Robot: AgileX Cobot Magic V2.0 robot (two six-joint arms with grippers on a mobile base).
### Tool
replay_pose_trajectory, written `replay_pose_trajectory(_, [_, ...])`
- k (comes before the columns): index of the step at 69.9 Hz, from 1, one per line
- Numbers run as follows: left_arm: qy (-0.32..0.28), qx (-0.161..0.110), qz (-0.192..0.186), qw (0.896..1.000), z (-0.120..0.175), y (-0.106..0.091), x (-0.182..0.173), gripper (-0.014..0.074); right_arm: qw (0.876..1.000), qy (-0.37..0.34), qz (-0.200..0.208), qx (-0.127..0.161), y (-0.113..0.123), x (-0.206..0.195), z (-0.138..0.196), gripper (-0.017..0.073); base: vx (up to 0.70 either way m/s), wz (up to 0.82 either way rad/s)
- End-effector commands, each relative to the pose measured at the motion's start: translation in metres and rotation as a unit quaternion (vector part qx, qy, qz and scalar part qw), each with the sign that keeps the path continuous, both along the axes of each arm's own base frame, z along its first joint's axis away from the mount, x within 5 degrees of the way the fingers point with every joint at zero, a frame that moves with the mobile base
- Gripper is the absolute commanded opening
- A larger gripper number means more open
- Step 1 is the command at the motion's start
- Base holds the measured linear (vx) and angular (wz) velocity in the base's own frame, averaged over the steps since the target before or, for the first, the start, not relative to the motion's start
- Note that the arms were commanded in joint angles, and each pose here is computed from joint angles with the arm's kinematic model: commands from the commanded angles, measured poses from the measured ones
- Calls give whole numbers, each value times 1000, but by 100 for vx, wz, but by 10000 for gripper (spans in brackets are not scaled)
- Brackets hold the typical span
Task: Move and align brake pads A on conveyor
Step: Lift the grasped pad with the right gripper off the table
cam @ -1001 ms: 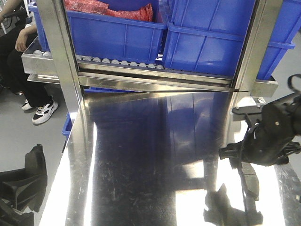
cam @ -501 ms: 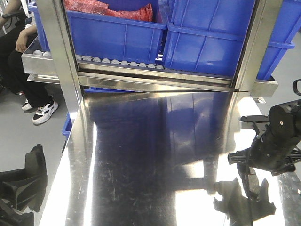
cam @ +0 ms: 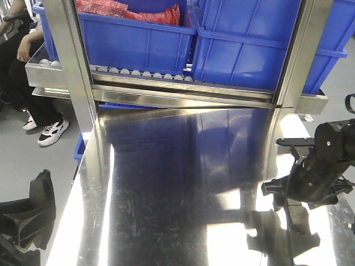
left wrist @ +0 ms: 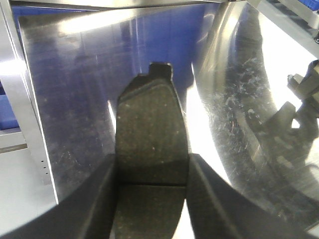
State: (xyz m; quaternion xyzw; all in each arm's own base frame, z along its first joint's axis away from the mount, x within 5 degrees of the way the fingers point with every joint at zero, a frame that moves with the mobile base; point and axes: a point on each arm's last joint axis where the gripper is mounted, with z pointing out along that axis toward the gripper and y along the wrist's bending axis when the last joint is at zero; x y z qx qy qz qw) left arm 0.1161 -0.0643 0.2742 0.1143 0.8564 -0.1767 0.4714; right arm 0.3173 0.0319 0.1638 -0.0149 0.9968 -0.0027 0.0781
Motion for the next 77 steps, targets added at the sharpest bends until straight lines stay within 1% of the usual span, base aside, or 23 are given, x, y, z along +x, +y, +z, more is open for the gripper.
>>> replay_pose_trajectory(1, [-51,-30,-6,998,17,-3,3,138,999,-38,3,3,-1,6,16,497,0,0])
replay_pose_trajectory(18, [-51,-30,-6,998,17,-3,3,138,999,-38,3,3,-1,6,16,445,0,0])
replay_pose_trajectory(26, [-51,-30,-6,998,17,-3,3,138,999,-36,3,3,-1,6,16,406,0,0])
replay_pose_trajectory(34, [-51,-30,-6,998,17,-3,3,138,999,-32,3,3,-1,5,16,344,0,0])
replay_pose_trajectory(45, [-51,-30,-6,998,17,-3,3,138,999,-32,3,3,-1,5,16,219,0,0])
replay_pose_trajectory(56, [-51,-30,-6,998,17,-3,3,138,1000,-30,2,2,-1,5,16,122,0,0])
replay_pose_trajectory(65, [-51,-30,-6,998,17,-3,3,138,1000,-29,3,2,-1,4,17,69,0,0])
replay_pose_trajectory(77, [-51,-30,-6,998,17,-3,3,138,999,-49,3,4,-1,1,30,41,0,0])
